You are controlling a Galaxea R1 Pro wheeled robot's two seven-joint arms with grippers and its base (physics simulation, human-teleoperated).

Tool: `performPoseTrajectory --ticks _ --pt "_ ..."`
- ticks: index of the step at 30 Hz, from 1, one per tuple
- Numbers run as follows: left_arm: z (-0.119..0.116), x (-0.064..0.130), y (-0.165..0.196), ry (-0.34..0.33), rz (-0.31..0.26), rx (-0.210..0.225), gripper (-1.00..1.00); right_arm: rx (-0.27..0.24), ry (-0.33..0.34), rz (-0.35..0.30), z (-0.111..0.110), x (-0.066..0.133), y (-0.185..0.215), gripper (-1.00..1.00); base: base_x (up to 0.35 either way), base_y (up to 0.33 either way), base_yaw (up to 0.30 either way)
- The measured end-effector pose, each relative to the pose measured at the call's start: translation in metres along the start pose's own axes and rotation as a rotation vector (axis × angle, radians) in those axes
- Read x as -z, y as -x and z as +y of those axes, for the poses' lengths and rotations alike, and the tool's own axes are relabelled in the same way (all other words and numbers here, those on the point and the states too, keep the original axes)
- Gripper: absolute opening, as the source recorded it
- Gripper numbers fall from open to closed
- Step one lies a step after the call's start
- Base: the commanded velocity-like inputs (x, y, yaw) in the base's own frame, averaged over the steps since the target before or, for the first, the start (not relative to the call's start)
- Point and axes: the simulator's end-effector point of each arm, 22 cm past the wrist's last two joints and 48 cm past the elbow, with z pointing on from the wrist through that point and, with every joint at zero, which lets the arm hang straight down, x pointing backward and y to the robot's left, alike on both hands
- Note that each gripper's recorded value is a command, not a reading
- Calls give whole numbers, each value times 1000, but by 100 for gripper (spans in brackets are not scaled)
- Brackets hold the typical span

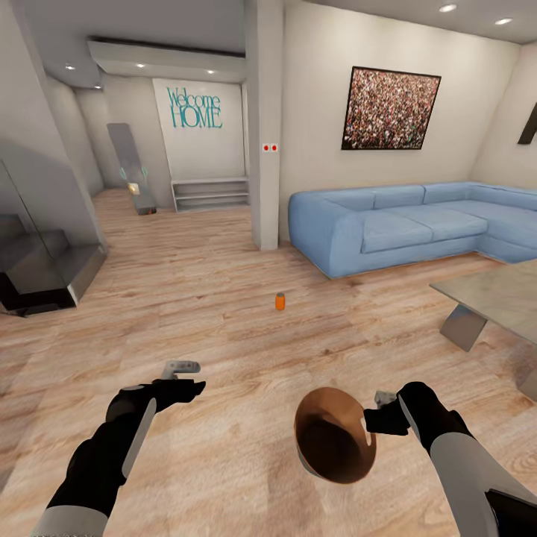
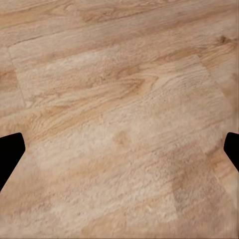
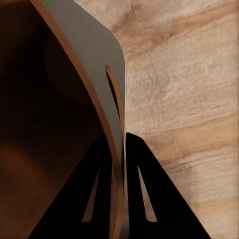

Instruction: Put the three can of soda from the living room inside the tash can in the kitchen.

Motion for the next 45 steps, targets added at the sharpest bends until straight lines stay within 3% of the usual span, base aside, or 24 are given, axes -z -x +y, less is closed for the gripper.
performPoseTrajectory --ticks 3,6,9,14,45 --pt "-1 3 7 0 -13 -1 100 -7 5 4 2 2 0 -100 0 0 0" --pt "-4 14 31 -3 -74 -12 100 -33 -2 49 1 2 -9 -100 2 0 0" --pt "-5 17 37 -5 -86 -14 100 -33 -18 69 -2 2 -14 -100 121 0 0" --pt "-6 19 39 -6 -90 -15 100 -60 -2 92 4 2 -19 -100 261 0 0" --pt "-3 12 32 7 -74 -21 100 -59 -8 118 6 -6 -25 -100 323 20 -20"
